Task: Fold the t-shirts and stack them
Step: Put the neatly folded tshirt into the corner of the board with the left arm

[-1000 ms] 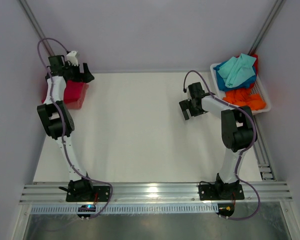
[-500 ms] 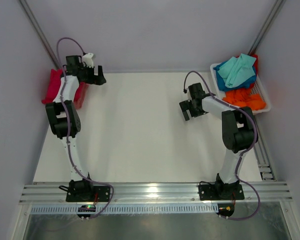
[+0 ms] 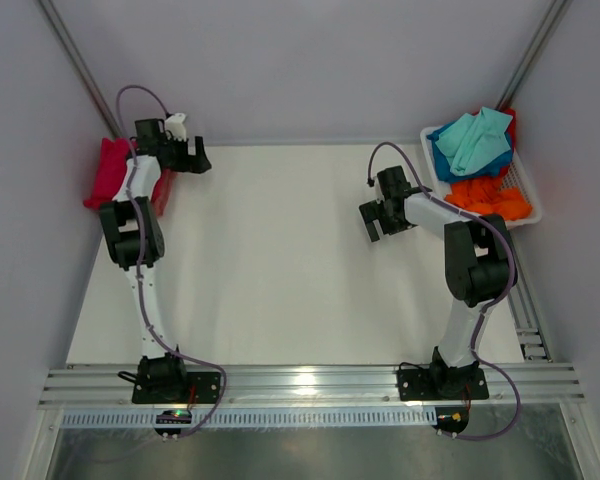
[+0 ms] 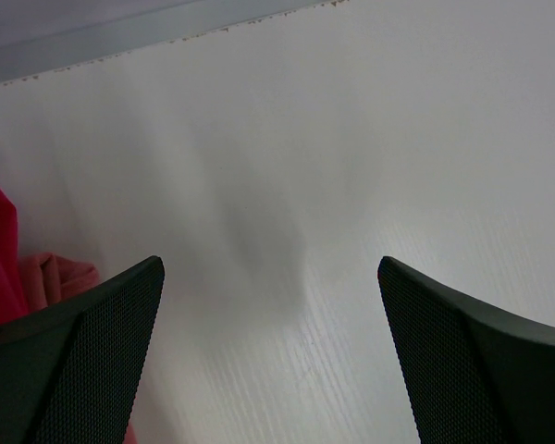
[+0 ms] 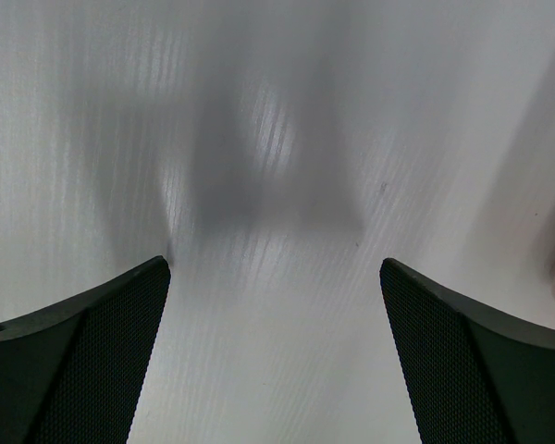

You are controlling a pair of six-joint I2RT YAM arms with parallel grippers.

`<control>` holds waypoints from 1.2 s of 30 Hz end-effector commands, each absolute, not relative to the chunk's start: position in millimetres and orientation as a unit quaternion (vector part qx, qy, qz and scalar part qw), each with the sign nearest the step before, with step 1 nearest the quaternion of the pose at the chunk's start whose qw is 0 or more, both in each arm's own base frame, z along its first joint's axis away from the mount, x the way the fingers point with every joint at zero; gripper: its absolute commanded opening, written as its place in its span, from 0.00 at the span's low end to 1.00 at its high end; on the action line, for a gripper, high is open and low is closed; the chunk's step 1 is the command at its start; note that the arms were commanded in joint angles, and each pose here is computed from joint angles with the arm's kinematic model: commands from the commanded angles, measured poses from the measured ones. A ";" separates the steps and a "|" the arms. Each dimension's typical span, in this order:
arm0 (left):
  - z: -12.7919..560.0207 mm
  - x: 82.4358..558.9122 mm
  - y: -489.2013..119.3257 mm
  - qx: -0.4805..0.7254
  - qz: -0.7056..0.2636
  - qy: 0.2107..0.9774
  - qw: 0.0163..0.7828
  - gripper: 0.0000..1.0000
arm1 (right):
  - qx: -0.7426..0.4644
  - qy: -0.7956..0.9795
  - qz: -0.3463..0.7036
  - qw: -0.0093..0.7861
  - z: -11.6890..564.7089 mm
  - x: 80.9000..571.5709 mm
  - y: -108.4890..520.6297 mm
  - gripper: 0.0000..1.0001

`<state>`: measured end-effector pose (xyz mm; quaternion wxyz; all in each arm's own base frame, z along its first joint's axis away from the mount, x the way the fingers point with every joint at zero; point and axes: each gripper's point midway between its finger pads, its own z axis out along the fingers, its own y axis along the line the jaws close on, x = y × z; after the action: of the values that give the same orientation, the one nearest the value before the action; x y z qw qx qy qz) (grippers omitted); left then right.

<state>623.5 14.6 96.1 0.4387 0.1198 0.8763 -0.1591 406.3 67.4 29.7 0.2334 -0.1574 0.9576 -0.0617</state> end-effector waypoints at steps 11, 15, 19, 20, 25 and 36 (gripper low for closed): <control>88.5 644.2 14.4 0.105 -0.128 0.872 0.460 0.99 | -0.155 0.951 -0.071 0.258 43.8 412.4 66.5 0.99; 86.7 648.5 29.7 0.093 -0.086 0.874 0.468 0.99 | -0.156 0.952 -0.069 0.253 41.0 411.2 67.0 0.99; 87.8 650.0 46.0 0.082 -0.043 0.876 0.473 0.99 | -0.157 0.953 -0.067 0.250 38.3 410.3 67.6 0.99; 91.4 651.6 47.8 0.083 -0.037 0.873 0.479 0.99 | -0.157 0.953 -0.067 0.250 38.8 410.0 67.5 0.99; 98.2 654.0 62.7 0.071 0.002 0.871 0.486 0.99 | -0.156 0.953 -0.068 0.250 39.0 409.8 66.5 0.99; 107.1 649.1 99.8 0.023 0.075 0.866 0.495 0.99 | -0.152 0.956 -0.060 0.243 35.2 407.5 65.6 0.99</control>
<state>640.2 74.9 51.5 0.4427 0.0444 0.8951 0.0284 405.7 66.0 29.1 0.2322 -0.1566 0.9578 -0.0642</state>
